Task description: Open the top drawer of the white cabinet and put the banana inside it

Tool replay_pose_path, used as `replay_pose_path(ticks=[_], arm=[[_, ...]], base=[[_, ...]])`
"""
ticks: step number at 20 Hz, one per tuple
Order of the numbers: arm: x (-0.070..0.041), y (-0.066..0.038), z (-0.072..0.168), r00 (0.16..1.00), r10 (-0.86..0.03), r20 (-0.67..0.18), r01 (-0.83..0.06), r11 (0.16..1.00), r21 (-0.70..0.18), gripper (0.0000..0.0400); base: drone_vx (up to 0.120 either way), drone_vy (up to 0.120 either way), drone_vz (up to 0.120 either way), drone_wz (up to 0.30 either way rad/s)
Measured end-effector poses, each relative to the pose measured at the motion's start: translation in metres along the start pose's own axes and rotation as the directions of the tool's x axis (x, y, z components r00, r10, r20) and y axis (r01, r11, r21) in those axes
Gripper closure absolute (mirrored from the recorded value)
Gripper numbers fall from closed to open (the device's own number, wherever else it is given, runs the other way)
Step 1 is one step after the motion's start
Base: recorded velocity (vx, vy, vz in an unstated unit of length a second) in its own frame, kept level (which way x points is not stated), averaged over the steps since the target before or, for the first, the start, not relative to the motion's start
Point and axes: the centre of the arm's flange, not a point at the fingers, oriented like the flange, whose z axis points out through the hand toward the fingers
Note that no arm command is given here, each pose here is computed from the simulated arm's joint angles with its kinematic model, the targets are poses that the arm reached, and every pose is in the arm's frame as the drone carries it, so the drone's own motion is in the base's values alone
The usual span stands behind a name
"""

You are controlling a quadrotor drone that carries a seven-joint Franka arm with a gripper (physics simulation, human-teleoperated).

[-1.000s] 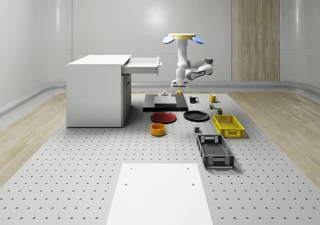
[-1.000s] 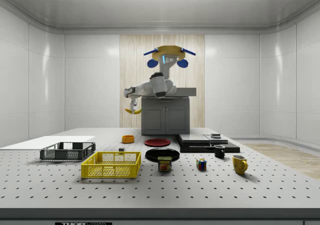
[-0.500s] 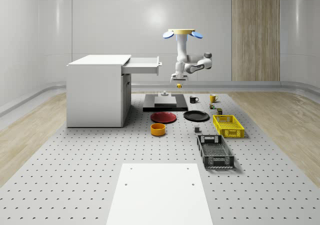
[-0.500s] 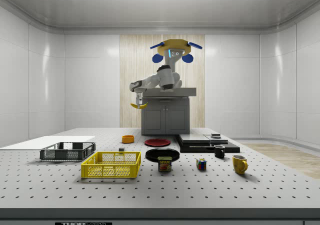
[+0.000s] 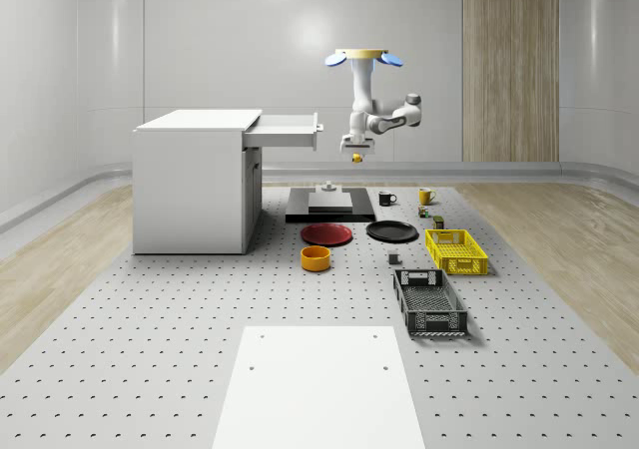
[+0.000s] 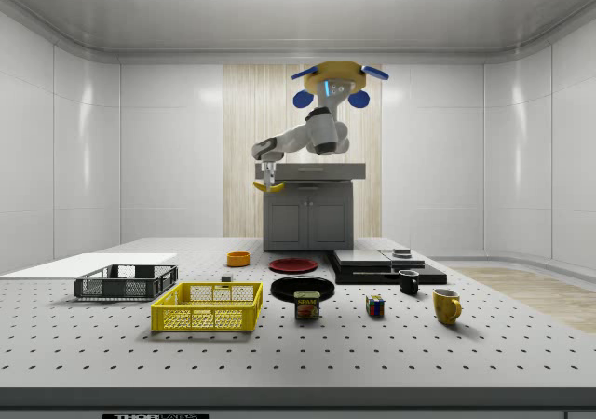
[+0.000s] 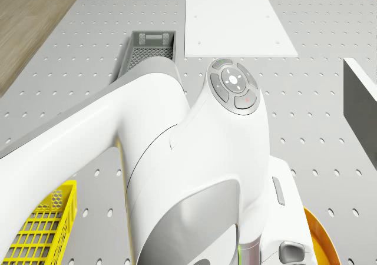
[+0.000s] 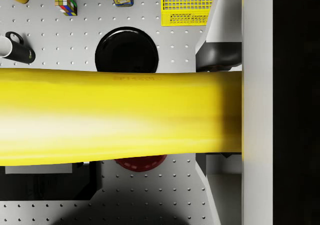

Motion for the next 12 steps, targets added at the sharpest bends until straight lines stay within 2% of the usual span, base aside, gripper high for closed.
replay_pose_path(ticks=[12], arm=[[0.0000,0.0000,0.0000,1.000,0.000,0.000,0.000,1.000,0.000,0.0200]], base=[[-0.120,0.000,0.120,0.000]])
